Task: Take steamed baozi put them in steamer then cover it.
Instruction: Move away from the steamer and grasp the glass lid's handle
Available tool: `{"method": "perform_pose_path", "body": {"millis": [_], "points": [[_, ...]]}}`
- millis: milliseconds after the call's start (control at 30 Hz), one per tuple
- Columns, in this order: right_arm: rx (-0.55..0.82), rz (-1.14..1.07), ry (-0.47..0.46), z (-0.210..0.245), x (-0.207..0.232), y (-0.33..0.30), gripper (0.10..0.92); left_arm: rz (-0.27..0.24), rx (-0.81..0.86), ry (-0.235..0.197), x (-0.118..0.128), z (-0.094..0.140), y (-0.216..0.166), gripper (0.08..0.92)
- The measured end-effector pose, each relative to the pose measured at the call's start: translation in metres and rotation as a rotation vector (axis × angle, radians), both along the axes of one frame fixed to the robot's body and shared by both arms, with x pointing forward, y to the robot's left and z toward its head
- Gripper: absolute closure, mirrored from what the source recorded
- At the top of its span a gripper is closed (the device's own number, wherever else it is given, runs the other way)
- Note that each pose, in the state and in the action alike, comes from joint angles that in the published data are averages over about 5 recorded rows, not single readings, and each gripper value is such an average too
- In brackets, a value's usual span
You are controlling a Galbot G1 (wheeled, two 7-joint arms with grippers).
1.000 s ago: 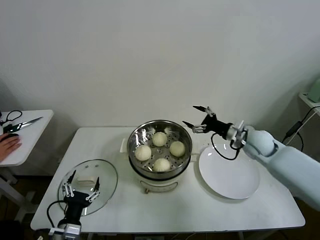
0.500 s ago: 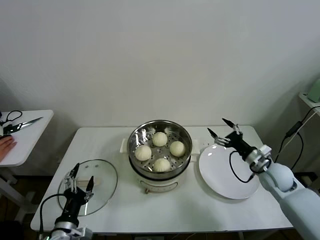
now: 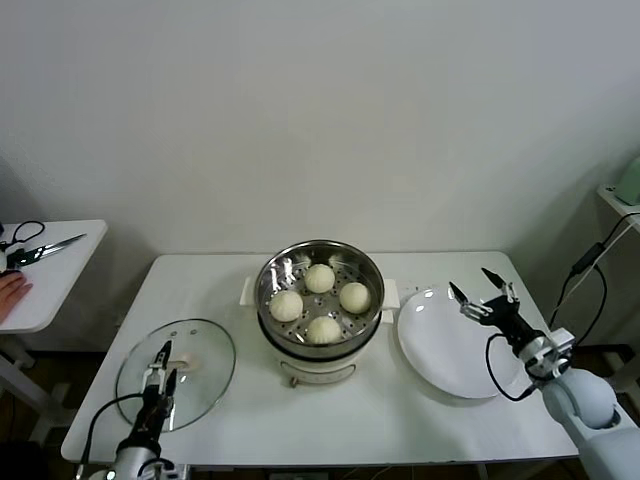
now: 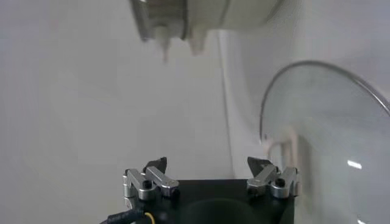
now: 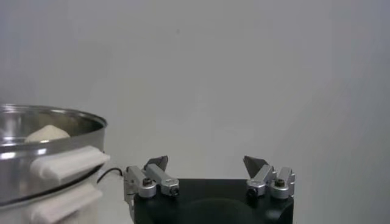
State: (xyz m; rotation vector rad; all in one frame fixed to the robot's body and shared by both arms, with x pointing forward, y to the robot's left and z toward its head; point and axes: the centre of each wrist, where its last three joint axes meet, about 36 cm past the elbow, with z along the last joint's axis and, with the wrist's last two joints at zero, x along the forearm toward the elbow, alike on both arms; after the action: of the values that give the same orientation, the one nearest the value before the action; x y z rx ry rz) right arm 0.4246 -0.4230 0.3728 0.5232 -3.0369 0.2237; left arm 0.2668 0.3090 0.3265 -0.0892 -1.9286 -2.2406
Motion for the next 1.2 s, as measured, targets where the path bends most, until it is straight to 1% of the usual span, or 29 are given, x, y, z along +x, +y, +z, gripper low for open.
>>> {"method": "perform_pose_path", "body": {"millis": [200,433,800,1067,1133,1200], "points": [[-0.006,-0.012,0.013,-0.005,-0.007,-0.003,0.2,0.006,0.034,0.022,0.012,-0.022,0.008,0.177],[-0.012,-0.02,0.022,-0.011,-0.01,-0.002,0.2,0.014,0.053,0.019,0.029,-0.04,0.018,0.177],[-0.022,-0.028,0.032,-0.017,-0.012,-0.003,0.2,0.024,0.064,0.001,0.058,-0.056,0.031,0.177],[-0.037,-0.022,0.043,-0.022,-0.016,-0.005,0.2,0.031,0.05,-0.012,0.072,-0.062,0.033,0.178],[-0.043,-0.02,0.045,-0.023,-0.017,-0.006,0.2,0.031,0.043,-0.014,0.074,-0.063,0.033,0.192],[-0.049,-0.017,0.046,-0.024,-0.018,-0.007,0.2,0.03,0.035,-0.016,0.077,-0.064,0.033,0.231]]}}
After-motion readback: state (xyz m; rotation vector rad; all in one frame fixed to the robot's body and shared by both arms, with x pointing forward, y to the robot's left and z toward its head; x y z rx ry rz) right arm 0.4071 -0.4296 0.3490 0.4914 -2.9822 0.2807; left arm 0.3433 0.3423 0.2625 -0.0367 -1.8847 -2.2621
